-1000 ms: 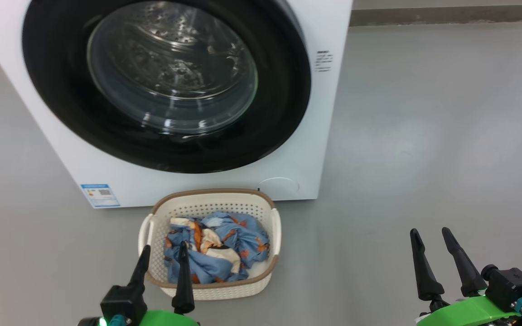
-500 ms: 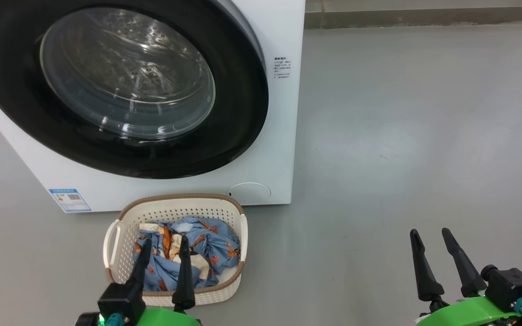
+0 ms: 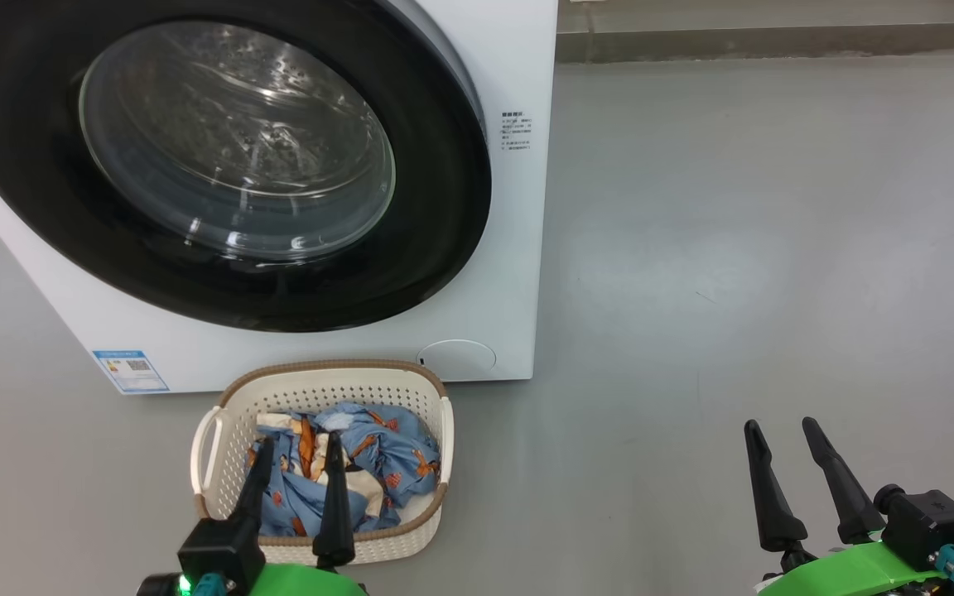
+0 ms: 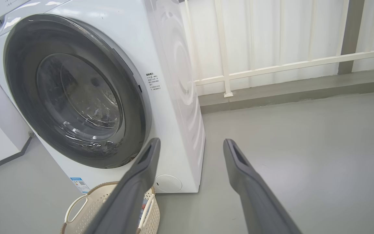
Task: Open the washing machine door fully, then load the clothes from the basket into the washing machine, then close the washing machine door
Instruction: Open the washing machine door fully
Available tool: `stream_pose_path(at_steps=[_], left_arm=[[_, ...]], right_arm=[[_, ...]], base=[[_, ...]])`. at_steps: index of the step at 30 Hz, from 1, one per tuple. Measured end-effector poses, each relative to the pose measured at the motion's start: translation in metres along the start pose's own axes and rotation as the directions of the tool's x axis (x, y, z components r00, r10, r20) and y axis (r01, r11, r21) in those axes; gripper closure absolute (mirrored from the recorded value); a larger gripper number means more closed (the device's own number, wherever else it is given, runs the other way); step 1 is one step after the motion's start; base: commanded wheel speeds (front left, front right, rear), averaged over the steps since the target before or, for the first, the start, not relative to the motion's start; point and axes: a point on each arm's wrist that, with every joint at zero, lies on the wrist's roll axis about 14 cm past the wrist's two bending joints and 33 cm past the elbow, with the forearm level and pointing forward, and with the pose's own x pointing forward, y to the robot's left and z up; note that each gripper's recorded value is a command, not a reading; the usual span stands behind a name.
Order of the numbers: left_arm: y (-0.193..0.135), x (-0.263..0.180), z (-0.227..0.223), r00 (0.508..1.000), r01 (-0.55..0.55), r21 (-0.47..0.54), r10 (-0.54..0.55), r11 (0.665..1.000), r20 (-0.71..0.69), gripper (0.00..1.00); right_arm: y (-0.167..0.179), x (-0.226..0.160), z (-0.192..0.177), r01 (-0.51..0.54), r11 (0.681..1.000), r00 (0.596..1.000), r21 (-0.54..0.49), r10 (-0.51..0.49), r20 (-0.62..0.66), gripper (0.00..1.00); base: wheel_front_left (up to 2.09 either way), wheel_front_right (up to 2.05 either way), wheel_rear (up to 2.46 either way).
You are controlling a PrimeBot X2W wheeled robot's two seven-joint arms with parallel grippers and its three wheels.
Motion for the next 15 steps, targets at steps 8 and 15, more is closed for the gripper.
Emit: stream_pose_path(at_steps=[8, 15], left_arm=[[0.0002, -0.0021, 0.0001, 1.0, -0.001, 0.001, 0.001, 1.0, 0.0, 0.0], [0.0007, -0.0032, 0.0007, 1.0, -0.003, 0.003, 0.003, 1.0, 0.001, 0.0]], right_arm=[[0.0033, 0.0003, 0.0012, -0.01, 1.0, 1.0, 0.001, 0.01, 0.004, 0.0], [0.003, -0.0044, -0.0024, -0.008, 1.0, 1.0, 0.001, 0.008, -0.009, 0.0]], base=[[0.0, 0.0, 0.0], [0.0, 0.0, 0.0]])
